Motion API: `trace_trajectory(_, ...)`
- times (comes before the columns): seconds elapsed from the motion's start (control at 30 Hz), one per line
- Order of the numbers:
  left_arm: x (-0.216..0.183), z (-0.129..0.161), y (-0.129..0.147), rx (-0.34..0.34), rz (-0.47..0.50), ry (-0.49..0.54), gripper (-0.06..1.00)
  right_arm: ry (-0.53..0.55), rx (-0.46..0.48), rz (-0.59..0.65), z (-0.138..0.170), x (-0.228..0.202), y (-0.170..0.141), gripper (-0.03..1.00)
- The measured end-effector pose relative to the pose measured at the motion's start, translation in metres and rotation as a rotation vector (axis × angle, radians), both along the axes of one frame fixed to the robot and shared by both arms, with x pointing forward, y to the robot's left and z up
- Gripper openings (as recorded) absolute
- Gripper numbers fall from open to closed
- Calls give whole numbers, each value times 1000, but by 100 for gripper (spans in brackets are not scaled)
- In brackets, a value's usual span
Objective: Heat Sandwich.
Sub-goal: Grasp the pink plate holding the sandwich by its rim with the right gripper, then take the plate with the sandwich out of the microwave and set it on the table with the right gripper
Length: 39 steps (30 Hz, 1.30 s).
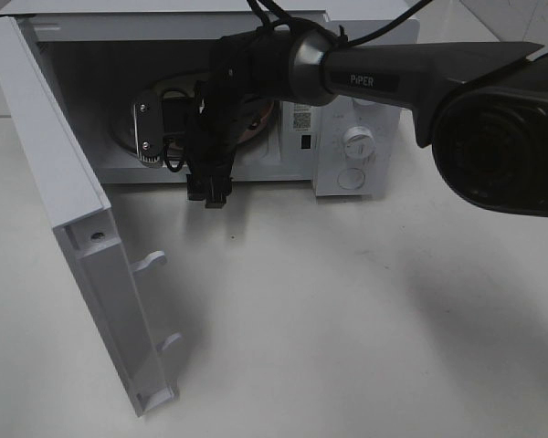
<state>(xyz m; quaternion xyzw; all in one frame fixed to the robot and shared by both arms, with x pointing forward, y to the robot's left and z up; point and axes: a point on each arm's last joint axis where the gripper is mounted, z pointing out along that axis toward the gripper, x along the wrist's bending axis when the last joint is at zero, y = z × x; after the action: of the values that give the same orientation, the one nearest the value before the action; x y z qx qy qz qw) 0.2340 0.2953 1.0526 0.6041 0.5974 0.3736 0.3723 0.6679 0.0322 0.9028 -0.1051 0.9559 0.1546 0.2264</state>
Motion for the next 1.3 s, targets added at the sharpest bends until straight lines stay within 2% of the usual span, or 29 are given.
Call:
trace_trajectory(0.27,0,0,0,0,0,0,99,25,18,-15,0,0,-1,76)
trace_trajectory(0.4,0,0,0,0,0,0,99,26,18,-18,1,1,-3,70)
trace_trajectory(0.43,0,0,0,0,0,0,99,25,18,-20,1,2,-3,66)
trace_trajectory(0.47,0,0,0,0,0,0,99,21,21,-21,2,2,-3,55)
trace_trajectory(0.5,0,0,0,0,0,0,99,18,26,-24,3,3,-3,49)
trace_trajectory(0.53,0,0,0,0,0,0,99,18,26,-24,3,3,-3,49)
trace_trajectory(0.6,0,0,0,0,0,0,99,10,35,-28,6,4,-3,32)
trace_trajectory(0.63,0,0,0,0,0,0,99,9,39,-34,7,4,-2,17)
trace_trajectory(0.67,0,0,0,0,0,0,99,4,33,-31,8,4,-3,12)
trace_trajectory(1.3,0,0,0,0,0,0,99,-1,-25,31,14,1,-6,9)
